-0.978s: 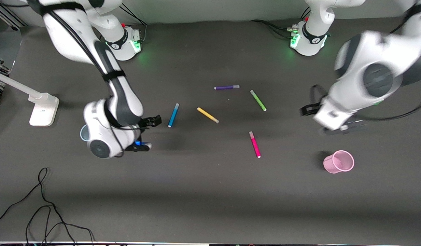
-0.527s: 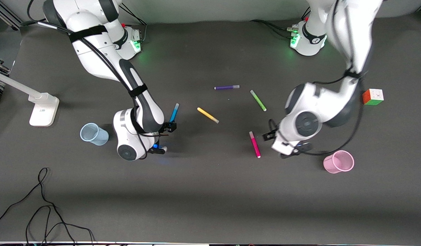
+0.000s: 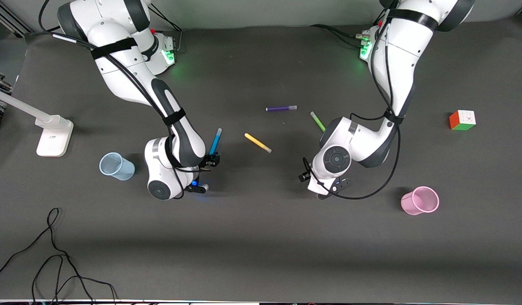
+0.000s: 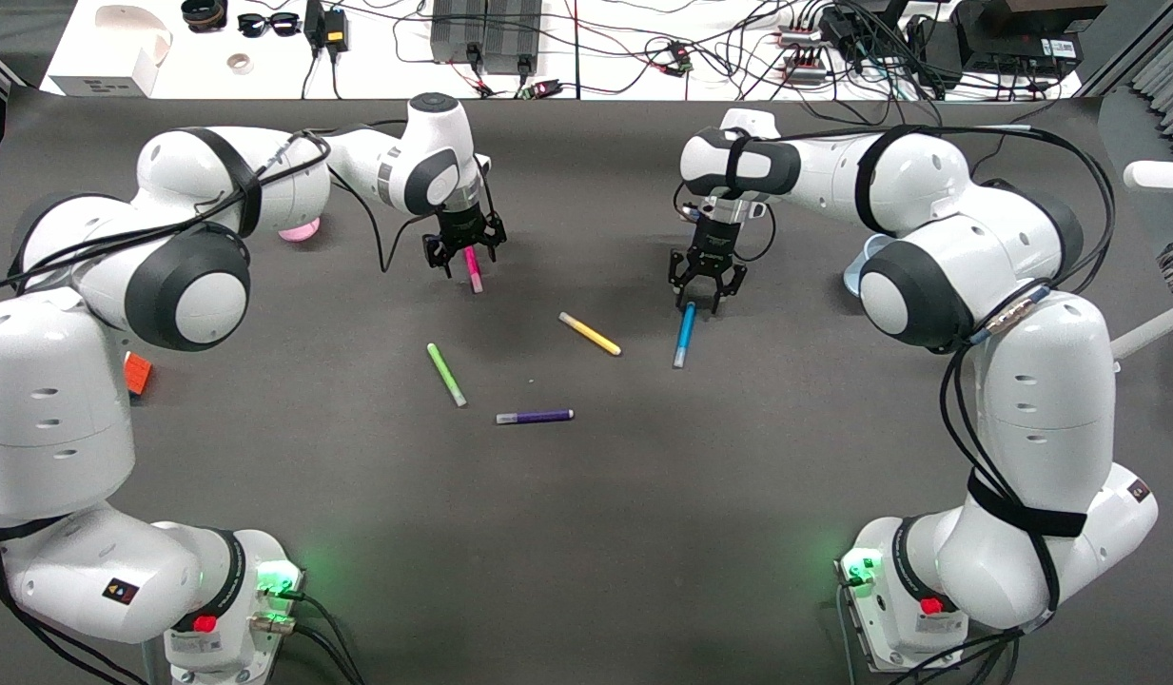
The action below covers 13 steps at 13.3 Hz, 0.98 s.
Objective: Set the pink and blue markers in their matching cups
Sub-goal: 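Grasp the blue marker with the right gripper while the left gripper grasps the pink marker, then carry the blue marker to the blue cup while the left gripper carries pink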
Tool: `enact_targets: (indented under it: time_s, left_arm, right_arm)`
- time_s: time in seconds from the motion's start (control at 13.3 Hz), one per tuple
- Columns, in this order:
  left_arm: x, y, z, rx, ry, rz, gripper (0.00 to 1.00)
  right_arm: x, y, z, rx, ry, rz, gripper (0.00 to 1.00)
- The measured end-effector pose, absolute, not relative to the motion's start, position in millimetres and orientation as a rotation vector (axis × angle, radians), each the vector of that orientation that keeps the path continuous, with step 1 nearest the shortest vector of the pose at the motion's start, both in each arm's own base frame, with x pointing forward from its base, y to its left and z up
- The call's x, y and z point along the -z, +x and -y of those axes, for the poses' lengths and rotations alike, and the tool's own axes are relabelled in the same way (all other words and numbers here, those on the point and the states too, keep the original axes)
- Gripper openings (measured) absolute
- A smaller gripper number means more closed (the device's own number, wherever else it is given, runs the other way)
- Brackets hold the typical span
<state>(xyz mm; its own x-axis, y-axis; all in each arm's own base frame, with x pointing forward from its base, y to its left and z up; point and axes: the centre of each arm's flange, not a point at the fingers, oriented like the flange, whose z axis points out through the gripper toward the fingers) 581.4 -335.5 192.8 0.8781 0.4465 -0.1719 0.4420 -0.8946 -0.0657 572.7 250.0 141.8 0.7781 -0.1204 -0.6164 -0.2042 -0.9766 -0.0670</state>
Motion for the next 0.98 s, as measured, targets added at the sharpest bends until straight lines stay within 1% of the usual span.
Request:
enact_targets:
  time_s: [0.08, 0.15, 0.23, 0.3, 0.38, 0.45, 0.53, 0.68, 0.75, 0.83, 0.9, 0.98]
  left_arm:
    - [-192.9, 581.4, 335.7, -0.285, -3.018, 0.723, 0.88]
    - [-192.8, 581.2, 336.4, -0.282, -3.018, 0.728, 0.88]
    - [-192.1, 580.7, 337.5, -0.277, -3.021, 0.731, 0.85]
    - [-190.8, 579.9, 339.1, -0.272, -3.025, 0.731, 0.84]
    - [-189.4, 578.8, 340.9, -0.272, -3.026, 0.728, 0.74]
    - [-187.4, 577.8, 342.0, -0.274, -3.025, 0.725, 0.64]
    - [-185.1, 576.9, 342.5, -0.278, -3.022, 0.723, 0.63]
    - [-180.1, 575.8, 341.9, -0.286, -3.017, 0.722, 0.52]
    - [-177.5, 575.4, 341.7, -0.288, -3.016, 0.722, 0.51]
    - [-177.1, 576.2, 342.7, -0.277, -3.025, 0.725, 0.44]
    - [-178.0, 576.5, 344.3, -0.268, -3.032, 0.724, 0.31]
    - [-178.2, 576.5, 345.0, -0.265, -3.035, 0.723, 0.20]
  right_arm:
    - [-141.0, 573.0, -249.8, -0.965, -2.839, -0.265, 0.51]
    - [-140.2, 572.7, -249.8, -0.962, -2.839, -0.268, 0.50]
    - [-139.5, 571.8, -250.6, -0.963, -2.838, -0.269, 0.44]
    - [-139.0, 571.0, -252.1, -0.962, -2.837, -0.268, 0.43]
    - [-138.7, 570.6, -253.1, -0.960, -2.837, -0.267, 0.37]
    - [-138.6, 570.4, -253.5, -0.959, -2.838, -0.267, 0.24]
    - [-139.2, 570.6, -253.6, -0.958, -2.837, -0.267, 0.17]
    - [-140.6, 571.5, -253.3, -0.954, -2.838, -0.268, 0.17]
    - [-143.9, 572.9, -252.3, -0.953, -2.837, -0.268, 0.17]
    - [-152.5, 575.5, -249.8, -0.953, -2.840, -0.265, 0.17]
    - [-168.4, 581.1, -243.1, -0.941, -2.859, -0.256, 0.17]
    - [-191.5, 588.8, -233.2, -0.910, -2.900, -0.236, 0.17]
